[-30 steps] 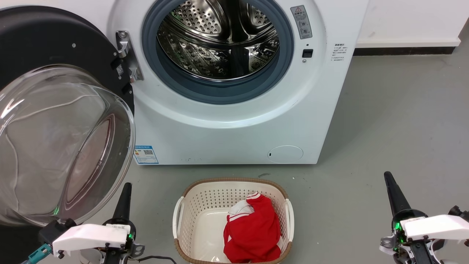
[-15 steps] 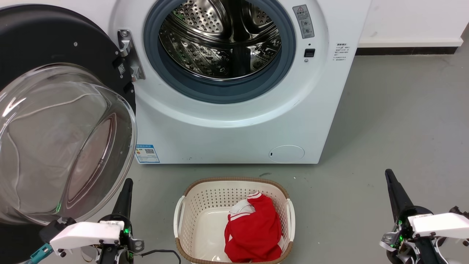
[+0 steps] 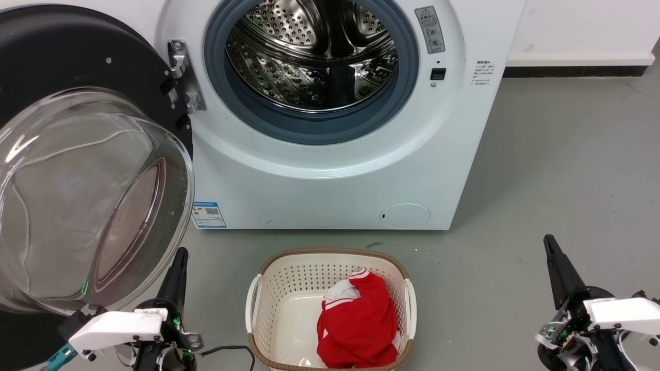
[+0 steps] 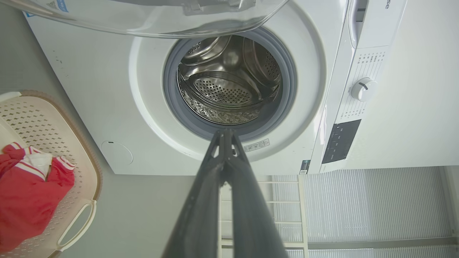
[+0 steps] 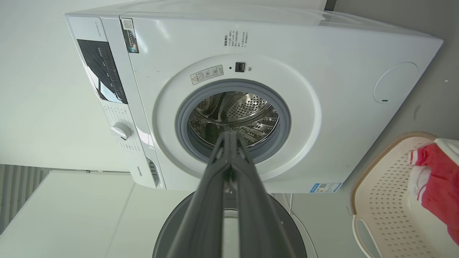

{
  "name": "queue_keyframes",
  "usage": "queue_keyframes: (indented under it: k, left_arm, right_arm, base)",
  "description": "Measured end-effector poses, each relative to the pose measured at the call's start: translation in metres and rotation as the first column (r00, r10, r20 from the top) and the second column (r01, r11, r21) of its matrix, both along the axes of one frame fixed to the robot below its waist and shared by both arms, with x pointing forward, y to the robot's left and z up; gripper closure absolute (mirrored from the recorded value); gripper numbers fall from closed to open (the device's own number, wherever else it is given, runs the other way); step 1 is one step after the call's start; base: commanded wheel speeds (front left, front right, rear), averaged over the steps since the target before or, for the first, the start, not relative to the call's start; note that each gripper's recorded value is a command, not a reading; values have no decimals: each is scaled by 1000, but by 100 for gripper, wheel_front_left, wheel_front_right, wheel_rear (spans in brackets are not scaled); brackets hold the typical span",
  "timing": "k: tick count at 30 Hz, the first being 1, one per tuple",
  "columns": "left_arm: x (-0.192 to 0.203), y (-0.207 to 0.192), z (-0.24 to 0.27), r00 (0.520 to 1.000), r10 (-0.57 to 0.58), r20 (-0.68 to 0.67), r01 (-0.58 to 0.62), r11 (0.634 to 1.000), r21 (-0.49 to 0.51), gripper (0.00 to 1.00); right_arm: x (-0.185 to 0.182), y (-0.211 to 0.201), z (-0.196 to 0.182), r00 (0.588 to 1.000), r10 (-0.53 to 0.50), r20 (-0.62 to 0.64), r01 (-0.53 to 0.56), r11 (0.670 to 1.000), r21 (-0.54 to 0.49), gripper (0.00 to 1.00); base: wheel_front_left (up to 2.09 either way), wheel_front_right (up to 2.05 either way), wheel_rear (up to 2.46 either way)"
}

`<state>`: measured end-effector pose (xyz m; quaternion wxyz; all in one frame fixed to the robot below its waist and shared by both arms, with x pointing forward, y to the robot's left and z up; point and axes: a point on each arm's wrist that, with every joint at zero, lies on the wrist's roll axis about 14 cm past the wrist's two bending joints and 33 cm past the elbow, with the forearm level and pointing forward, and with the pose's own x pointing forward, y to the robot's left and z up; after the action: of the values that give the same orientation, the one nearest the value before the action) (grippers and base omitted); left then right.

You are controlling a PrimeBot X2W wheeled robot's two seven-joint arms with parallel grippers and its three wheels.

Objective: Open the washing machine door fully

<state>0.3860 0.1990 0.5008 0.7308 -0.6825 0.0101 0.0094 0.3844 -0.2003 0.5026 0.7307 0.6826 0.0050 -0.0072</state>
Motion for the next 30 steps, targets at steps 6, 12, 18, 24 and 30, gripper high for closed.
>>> queue_keyframes:
  k: [6, 12, 18, 24, 30]
  left_arm:
    - [2, 0, 3, 1000, -2, 15, 2, 999, -44, 100]
    - [2, 1, 4, 1000, 1, 18, 0, 997, -71, 100]
    - [2, 1, 4, 1000, 1, 19, 0, 997, -71, 100]
    - [2, 1, 4, 1000, 1, 19, 0, 997, -71, 100]
    - [2, 1, 4, 1000, 1, 19, 0, 997, -71, 100]
  right_arm:
    - [2, 0, 2, 1000, 1, 6, -1, 999, 42, 100]
    - [3, 0, 2, 1000, 2, 8, -3, 998, 68, 100]
    - [3, 0, 2, 1000, 1, 8, -2, 998, 69, 100]
    - [3, 0, 2, 1000, 0, 8, -1, 998, 70, 100]
    - [3, 0, 2, 1000, 2, 8, -2, 997, 72, 100]
  base:
    - [0, 0, 0]
    - [0, 0, 0]
    - [0, 0, 0]
    - [0, 0, 0]
    - [0, 0, 0]
